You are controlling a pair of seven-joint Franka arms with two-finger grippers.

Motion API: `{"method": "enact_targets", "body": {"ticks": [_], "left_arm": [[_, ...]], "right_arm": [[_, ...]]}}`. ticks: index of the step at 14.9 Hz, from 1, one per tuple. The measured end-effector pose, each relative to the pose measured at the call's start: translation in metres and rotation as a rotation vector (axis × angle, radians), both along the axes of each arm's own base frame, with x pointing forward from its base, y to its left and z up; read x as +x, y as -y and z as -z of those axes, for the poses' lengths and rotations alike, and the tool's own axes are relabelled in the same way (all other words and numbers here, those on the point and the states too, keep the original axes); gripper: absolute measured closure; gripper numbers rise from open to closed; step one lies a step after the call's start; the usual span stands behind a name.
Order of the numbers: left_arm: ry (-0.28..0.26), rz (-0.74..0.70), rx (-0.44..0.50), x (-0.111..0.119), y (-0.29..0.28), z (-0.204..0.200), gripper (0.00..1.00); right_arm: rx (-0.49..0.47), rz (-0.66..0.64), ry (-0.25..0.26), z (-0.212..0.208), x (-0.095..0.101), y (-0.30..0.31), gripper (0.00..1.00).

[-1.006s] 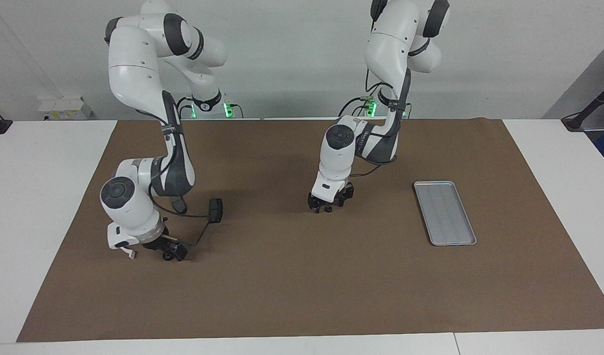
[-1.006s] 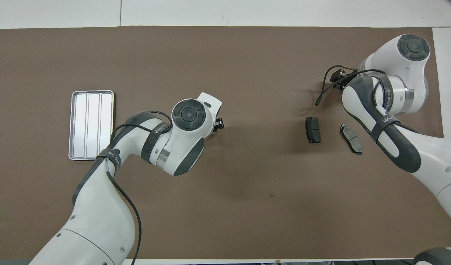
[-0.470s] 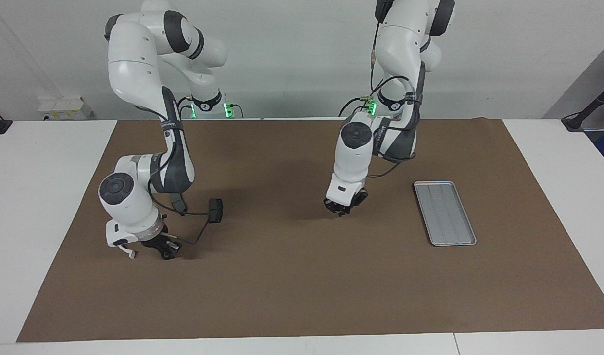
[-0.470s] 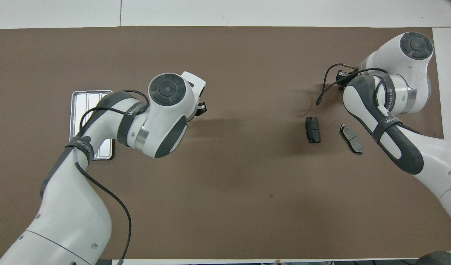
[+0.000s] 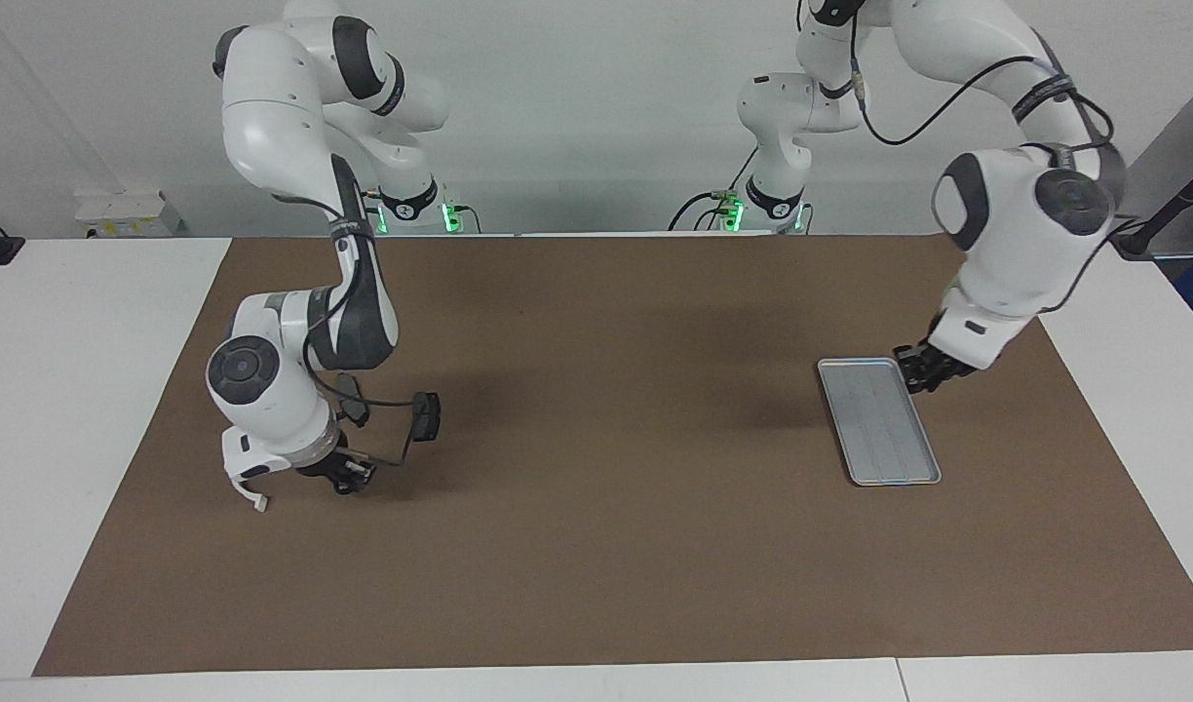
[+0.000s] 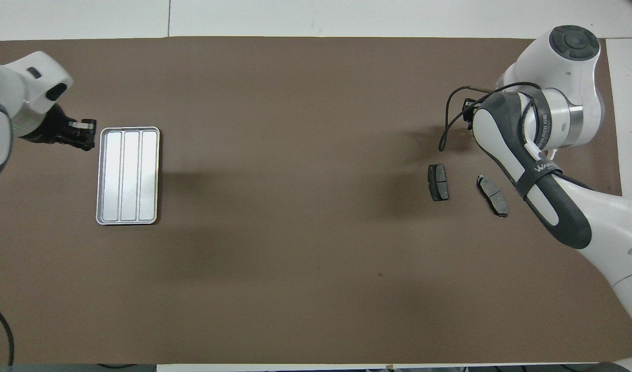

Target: Pick bearing gear from pile to tray

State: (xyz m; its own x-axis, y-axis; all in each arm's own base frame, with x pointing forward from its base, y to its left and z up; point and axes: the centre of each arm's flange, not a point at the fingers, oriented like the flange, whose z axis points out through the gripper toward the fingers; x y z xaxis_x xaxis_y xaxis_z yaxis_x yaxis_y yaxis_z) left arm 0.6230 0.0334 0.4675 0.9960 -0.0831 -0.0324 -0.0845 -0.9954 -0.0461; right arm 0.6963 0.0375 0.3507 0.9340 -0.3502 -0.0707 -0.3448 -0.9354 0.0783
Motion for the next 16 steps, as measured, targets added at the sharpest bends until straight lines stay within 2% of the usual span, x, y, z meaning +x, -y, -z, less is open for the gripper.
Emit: {"method": "enact_targets", "body": {"ticks": [2,3,5,7,11,16], "left_arm": [[-0.016,0.056,-0.025,-0.012,-0.057,0.021,0.77],[-0.010,0.068,-0.030,-0.018,-0.065,0.037,0.77],[0.006,0.087,-0.033,-0.035,-0.054,0.072,0.77],[0.026,0.075,-0.034,-0.056,-0.031,0.105,0.77],[0.028,0.047,-0.036,-0.078,0.013,0.129,0.77],[0.055,0.036,-0.035,-0.086,0.015,0.141,0.77]], "right_arm": [[-0.007,-0.002,-0.013,-0.051,-0.011,-0.053,0.64],[-0.013,0.016,-0.017,-0.071,-0.021,-0.084,0.64],[-0.006,0.090,-0.013,-0.096,-0.042,-0.151,0.64],[0.022,0.193,0.000,-0.104,-0.064,-0.222,0.64],[0.080,0.365,0.050,-0.089,-0.097,-0.320,0.64],[0.113,0.447,0.076,-0.007,-0.116,-0.382,0.64]]}}
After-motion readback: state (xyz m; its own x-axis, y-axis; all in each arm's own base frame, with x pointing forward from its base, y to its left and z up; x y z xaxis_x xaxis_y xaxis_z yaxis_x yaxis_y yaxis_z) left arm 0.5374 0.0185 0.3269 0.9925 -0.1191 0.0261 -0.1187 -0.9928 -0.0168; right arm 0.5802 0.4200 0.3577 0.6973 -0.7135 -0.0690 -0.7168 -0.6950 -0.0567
